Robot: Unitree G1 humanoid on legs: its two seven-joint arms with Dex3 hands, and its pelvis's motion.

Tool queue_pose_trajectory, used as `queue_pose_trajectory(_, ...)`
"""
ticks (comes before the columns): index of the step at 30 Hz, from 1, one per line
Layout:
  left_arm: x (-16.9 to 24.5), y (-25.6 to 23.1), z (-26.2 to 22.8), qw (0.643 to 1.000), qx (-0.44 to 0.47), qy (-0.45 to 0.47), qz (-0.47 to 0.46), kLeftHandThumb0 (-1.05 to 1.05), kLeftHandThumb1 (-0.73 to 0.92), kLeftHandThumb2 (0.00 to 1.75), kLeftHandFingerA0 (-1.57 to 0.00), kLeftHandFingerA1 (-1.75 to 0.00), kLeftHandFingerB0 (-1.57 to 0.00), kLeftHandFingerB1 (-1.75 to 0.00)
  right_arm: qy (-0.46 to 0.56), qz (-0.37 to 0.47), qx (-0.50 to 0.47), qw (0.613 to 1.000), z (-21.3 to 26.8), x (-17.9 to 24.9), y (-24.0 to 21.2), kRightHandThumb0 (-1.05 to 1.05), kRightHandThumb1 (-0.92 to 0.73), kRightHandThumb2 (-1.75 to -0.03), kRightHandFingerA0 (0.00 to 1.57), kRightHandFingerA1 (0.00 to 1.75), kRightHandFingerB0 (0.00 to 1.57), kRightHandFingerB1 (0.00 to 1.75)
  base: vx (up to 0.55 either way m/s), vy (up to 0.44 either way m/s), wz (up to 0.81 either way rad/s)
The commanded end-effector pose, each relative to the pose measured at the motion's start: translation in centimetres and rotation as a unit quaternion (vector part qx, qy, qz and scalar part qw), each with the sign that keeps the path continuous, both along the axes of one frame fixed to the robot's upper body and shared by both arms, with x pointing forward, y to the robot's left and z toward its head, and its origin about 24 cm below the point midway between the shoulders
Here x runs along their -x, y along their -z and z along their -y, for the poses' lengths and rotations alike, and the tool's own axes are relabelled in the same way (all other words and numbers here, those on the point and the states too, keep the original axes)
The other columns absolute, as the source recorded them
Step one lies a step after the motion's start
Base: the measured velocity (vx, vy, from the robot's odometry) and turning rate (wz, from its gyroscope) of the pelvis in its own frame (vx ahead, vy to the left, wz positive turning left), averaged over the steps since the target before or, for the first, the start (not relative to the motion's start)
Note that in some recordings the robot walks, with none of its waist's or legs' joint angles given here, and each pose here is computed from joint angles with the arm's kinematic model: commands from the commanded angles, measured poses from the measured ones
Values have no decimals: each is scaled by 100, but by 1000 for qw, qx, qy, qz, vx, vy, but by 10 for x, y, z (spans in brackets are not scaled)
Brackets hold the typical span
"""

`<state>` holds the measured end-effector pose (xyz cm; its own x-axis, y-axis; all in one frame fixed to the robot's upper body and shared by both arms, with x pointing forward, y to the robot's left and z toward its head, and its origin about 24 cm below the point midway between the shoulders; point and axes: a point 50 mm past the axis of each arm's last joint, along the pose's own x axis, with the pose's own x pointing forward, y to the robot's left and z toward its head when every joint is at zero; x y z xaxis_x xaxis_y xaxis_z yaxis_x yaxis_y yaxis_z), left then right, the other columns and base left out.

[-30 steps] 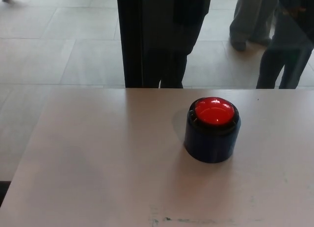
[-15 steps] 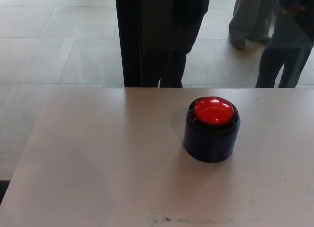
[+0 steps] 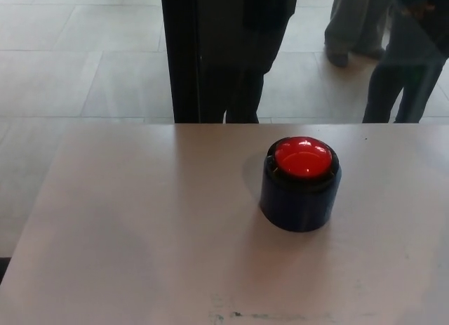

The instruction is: The robot uses its right hand to press the red button kept in the middle of the desk

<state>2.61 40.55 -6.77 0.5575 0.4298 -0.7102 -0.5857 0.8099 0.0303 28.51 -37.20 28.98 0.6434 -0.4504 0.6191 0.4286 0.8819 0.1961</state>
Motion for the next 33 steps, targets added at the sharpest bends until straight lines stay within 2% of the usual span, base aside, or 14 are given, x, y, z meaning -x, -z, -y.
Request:
queue_pose_trajectory(1, 3, -8, -10, 1000, -2, -11, -3, -38, 39, 100, -1, -50, 0, -48, -43, -6, 22, 999, -79, -43, -34, 5, -56, -102, 61, 59, 62, 56, 0, 0, 0)
queue_pose_trajectory(6, 4, -8, -10, 1000, 5, -10, 2, -38, 38, 99, -1, -51, 0, -48, -93, -25, 12, 995, -114, -64, -31, 6, -54, -109, 71, 63, 68, 55, -4, -2, 1)
queue_pose_trajectory(7, 4, -9, -10, 1000, 3, -4, -1, -38, 40, 100, -1, -51, 0, -48, -119, -40, 15, 992, -127, -72, -25, 0, -60, -101, 86, 76, 71, 63, -22, -8, 7)
queue_pose_trajectory(11, 3, -8, -10, 1000, 9, -9, 6, -38, 40, 100, -1, -50, 0, -48, -182, -75, 7, 980, -155, -86, -8, -6, -46, -123, 113, 119, 102, 97, -6, -2, 2)
queue_pose_trajectory(14, 3, -8, -9, 1000, 7, -4, 4, -38, 38, 99, -1, -50, 0, -48, -214, -99, 13, 972, -176, -94, 5, -10, -46, -119, 111, 122, 99, 101, 0, 0, 0)
queue_pose_trajectory(17, 3, -7, -9, 1000, 3, -3, 4, -38, 38, 99, -1, -50, 0, -48, -235, -107, 32, 966, -190, -97, 16, -17, -47, -114, 98, 101, 97, 98, 0, 0, 0)
queue_pose_trajectory(18, 3, -7, -9, 1000, 6, -12, 7, -78, 72, 62, -18, -33, -18, -29, -236, -115, 46, 964, -197, -98, 20, -21, -51, -111, 89, 83, 93, 94, 0, 0, 0)
queue_pose_trajectory(19, 3, -7, -9, 1000, -2, -2, 2, -78, 73, 63, -18, -32, -18, -28, -238, -119, 64, 962, -202, -99, 22, -19, -54, -113, 81, 83, 89, 92, 0, 0, 0)
queue_pose_trajectory(20, 3, -8, -9, 1000, -3, 7, 0, -38, 39, 100, -1, -50, 0, -48, -250, -120, 72, 958, -208, -100, 25, -21, -55, -112, 83, 86, 87, 92, 0, 0, 0)
queue_pose_trajectory(21, 3, -9, -8, 1000, 1, 3, 9, -76, 73, 63, -18, -32, -19, -28, -278, -129, 87, 948, -218, -100, 27, -24, -63, -97, 95, 133, 79, 106, 0, 0, 0)
queue_pose_trajectory(22, 2, -10, -9, 1000, 1, 4, 10, -76, 73, 63, -18, -32, -19, -28, -278, -128, 87, 948, -218, -101, 26, -24, -63, -97, 95, 133, 79, 106, 0, 0, 0)
queue_pose_trajectory(23, 0, -10, -10, 1000, -11, 9, 0, -77, 75, 63, -18, -32, -18, -28, -291, -138, 104, 941, -227, -102, 27, -23, -62, -104, 96, 172, 73, 134, 0, 0, 0)
queue_pose_trajectory(27, -3, -8, -9, 1000, -7, 6, 2, -78, 69, 62, -20, -33, -18, -28, -303, -152, 95, 936, -241, -107, 36, -27, -40, -137, 100, 175, 75, 164, 0, 0, 0)
queue_pose_trajectory(33, -2, -9, -8, 1000, -12, 16, -1, -77, 74, 63, -22, -33, -19, -29, -300, -166, 89, 935, -244, -113, 44, -26, -39, -140, 104, 175, 77, 168, 0, 0, 0)
